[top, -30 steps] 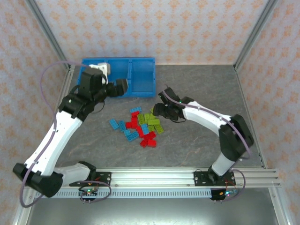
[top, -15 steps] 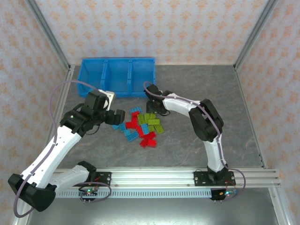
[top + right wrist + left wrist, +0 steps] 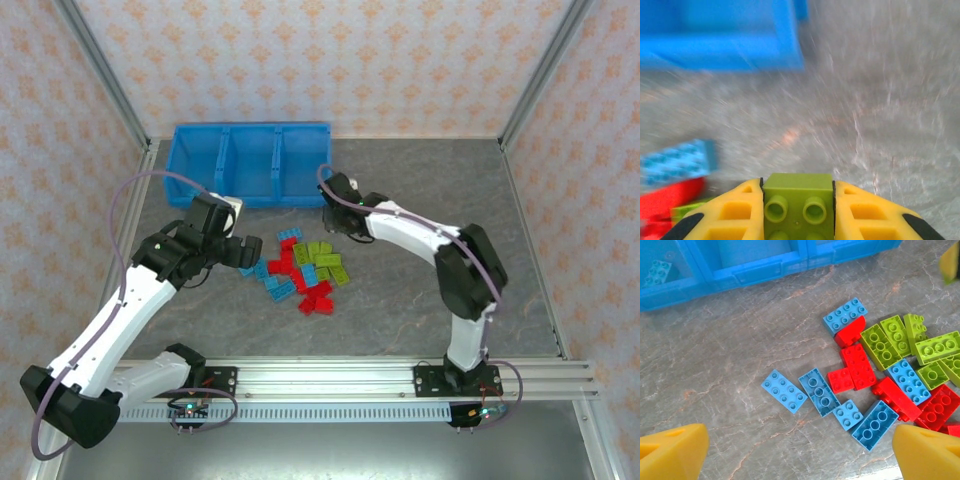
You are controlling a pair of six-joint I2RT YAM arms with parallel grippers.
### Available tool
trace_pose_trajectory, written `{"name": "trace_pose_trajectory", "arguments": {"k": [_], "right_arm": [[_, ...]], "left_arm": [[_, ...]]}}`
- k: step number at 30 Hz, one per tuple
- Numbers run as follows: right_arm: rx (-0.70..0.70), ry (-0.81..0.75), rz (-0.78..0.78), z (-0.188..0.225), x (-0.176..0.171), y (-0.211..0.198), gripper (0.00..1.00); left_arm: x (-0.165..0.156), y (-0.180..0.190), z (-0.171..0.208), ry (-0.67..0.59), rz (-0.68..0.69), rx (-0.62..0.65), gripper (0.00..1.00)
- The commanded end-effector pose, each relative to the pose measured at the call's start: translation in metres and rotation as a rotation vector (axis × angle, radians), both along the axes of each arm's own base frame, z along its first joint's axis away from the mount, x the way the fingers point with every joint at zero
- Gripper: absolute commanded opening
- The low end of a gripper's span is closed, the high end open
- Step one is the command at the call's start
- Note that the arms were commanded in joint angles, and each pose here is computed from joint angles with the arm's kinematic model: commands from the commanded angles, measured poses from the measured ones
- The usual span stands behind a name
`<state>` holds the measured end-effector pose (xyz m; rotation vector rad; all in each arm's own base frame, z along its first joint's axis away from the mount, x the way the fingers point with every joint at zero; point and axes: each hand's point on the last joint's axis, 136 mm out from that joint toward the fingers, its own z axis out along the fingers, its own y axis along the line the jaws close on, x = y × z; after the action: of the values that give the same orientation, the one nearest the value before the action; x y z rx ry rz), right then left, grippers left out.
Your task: Sort the legos into containers by color
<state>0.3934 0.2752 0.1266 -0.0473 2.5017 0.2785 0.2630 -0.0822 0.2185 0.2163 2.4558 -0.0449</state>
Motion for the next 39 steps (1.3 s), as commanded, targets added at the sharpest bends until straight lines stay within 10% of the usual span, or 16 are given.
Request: {"name": "trace_pose_trajectory", "arguments": {"k": [1, 12, 21, 31, 39], "right_arm": [[0.110, -0.253, 0.036, 0.071, 0.025, 0.017, 0.26], [-0.055, -0.322, 0.085, 0.048, 0.126, 0.075, 0.27], [-0.049, -0.305, 0.120, 0.070, 0.146, 0.096, 0.51], [0.121, -0.160, 0.275, 0.140, 0.026, 0.059, 0.55], [0.375, -0.038, 0.202, 0.096, -0.097, -0.004, 0.62]], "left_arm": [[-0.005, 0.012, 0.005, -0.037, 0.029, 0.041, 0.95], [-0.005, 0.020, 0.005, -0.050, 0.057, 0.072, 0.96], [-0.003, 0.020, -0.001, -0.031, 0.050, 0.093, 0.99], [0.020, -0.037, -0.004, -0.029, 0.073, -0.229, 0.99], [0.060, -0.080, -0.062, 0.036, 0.070, -0.151, 0.94]]}}
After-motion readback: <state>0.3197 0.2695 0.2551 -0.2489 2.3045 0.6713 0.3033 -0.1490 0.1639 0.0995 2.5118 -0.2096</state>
